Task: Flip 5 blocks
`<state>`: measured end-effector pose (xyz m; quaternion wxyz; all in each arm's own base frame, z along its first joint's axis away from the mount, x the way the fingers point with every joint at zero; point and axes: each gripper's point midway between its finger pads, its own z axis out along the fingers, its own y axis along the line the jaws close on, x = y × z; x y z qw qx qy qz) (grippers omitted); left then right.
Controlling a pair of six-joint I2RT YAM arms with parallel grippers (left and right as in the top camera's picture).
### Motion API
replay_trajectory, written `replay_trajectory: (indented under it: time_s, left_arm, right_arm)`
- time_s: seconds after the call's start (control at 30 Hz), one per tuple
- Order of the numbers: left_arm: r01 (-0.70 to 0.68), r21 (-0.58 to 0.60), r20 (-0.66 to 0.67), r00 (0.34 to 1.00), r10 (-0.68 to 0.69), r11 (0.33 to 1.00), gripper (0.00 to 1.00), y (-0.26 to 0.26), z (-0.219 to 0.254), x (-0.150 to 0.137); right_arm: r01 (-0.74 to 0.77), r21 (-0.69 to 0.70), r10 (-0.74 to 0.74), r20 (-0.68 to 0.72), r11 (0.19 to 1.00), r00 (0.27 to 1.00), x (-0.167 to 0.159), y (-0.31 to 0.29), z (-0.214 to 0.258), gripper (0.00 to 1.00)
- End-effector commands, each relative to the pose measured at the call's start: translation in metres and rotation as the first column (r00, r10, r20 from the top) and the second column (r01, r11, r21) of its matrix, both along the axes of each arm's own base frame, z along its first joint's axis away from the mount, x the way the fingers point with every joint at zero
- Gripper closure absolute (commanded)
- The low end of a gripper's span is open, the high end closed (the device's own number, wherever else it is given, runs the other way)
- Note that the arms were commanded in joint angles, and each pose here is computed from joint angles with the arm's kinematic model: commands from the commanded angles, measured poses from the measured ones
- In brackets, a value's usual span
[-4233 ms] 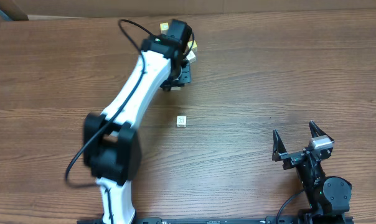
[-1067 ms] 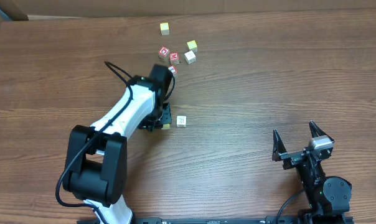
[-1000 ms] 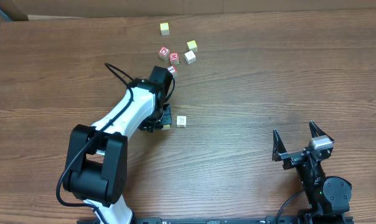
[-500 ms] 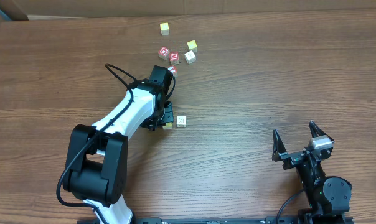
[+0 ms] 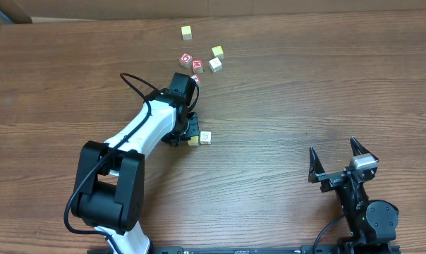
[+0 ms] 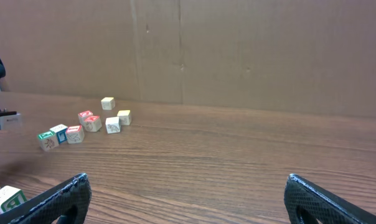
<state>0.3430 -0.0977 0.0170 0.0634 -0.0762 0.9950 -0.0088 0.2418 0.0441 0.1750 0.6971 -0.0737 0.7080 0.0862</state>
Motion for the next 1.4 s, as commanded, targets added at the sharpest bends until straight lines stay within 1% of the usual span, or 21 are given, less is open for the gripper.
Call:
replay_trajectory:
  time_s: [0.0, 0.37, 0.53, 0.93, 1.1, 1.23, 1.37]
  left_arm:
    - [-0.016, -0.036, -0.016, 1.000, 0.016, 0.999, 0.96, -0.003, -0.003, -0.002]
    - [-0.045, -0.061, -0.015, 0.999, 0.044, 0.997, 0.96, -0.007, -0.003, 0.000]
    - [-0.044, -0.107, -0.035, 0.999, 0.040, 0.993, 0.96, -0.015, -0.002, -0.004]
    - [-0.089, -0.090, -0.093, 0.992, 0.081, 0.992, 0.96, -0.011, -0.004, -0.017]
    - [-0.089, -0.084, -0.076, 0.994, 0.083, 0.992, 0.96, -0.009, -0.002, -0.013]
    - [-0.095, -0.071, -0.046, 0.995, 0.091, 0.993, 0.96, -0.006, 0.007, -0.002]
    - [-0.094, -0.055, -0.079, 0.993, 0.090, 0.994, 0.96, -0.004, 0.018, -0.006]
  right_arm:
    - [0.001, -0.004, -0.001, 0.000, 1.000, 1.000, 0.000, 0.000, -0.003, 0.00]
    - [0.001, -0.004, -0.001, 0.000, 1.000, 1.000, 0.000, 0.000, -0.003, 0.00]
    - [0.001, -0.004, -0.001, 0.000, 1.000, 1.000, 0.000, 0.000, -0.003, 0.00]
    - [0.001, -0.004, -0.001, 0.000, 1.000, 1.000, 0.000, 0.000, -0.003, 0.00]
    - [0.001, -0.004, -0.001, 0.000, 1.000, 1.000, 0.000, 0.000, -0.003, 0.00]
    - [0.001, -0.004, -0.001, 0.000, 1.000, 1.000, 0.000, 0.000, -0.003, 0.00]
    - [0.001, -0.004, -0.001, 0.000, 1.000, 1.000, 0.000, 0.000, -0.003, 0.00]
